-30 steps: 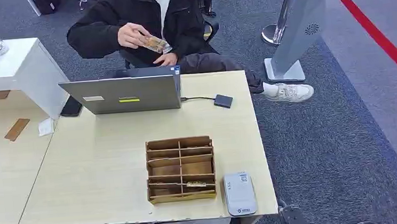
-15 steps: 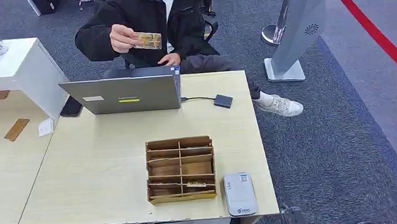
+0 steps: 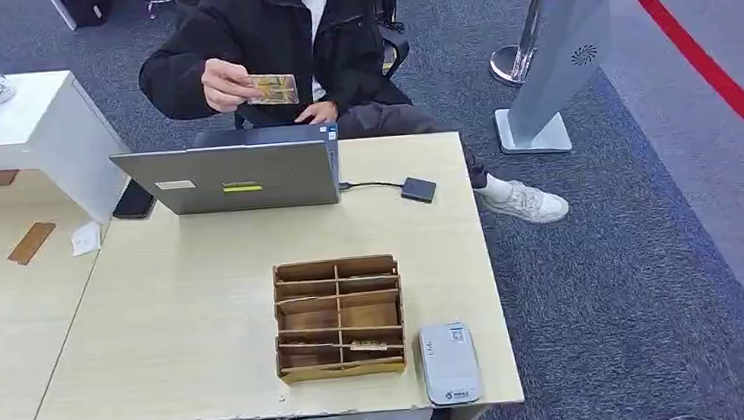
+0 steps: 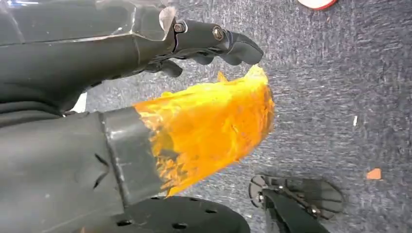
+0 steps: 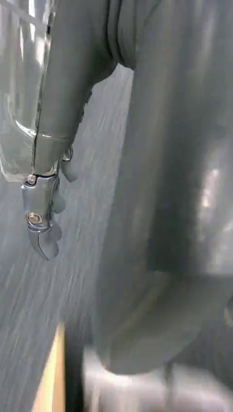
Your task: Pass the card to the sensor for recognition and then transmit it.
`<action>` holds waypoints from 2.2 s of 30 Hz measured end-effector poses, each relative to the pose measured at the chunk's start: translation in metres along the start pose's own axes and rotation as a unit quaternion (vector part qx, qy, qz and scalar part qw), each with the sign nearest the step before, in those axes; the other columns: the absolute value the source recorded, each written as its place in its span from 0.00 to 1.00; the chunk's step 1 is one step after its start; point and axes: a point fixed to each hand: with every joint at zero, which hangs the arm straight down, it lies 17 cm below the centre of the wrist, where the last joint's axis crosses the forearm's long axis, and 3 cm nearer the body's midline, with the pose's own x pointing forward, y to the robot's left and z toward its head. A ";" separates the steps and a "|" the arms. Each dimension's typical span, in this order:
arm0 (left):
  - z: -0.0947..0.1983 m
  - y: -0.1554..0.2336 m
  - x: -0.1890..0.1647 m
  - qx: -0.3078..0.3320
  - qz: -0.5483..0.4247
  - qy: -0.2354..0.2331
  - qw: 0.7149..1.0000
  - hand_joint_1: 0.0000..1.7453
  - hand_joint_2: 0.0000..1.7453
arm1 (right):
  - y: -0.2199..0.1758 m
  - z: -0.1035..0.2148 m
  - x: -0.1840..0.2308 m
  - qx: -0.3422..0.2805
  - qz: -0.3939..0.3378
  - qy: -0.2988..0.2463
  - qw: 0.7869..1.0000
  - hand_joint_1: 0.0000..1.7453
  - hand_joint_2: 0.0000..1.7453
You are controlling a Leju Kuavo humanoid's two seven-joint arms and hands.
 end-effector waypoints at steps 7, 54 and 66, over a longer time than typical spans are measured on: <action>0.001 0.000 0.002 0.004 0.002 -0.006 1.000 0.00 0.00 | -0.039 0.007 0.105 -0.173 0.054 -0.192 0.964 0.00 0.00; 0.002 -0.006 0.015 -0.003 -0.006 -0.020 1.000 0.00 0.00 | 0.076 0.316 0.502 -0.218 0.269 -0.727 0.592 0.00 0.00; 0.002 -0.007 0.015 -0.004 -0.008 -0.021 1.000 0.00 0.00 | 0.104 0.332 0.503 -0.223 0.312 -0.748 0.541 0.00 0.00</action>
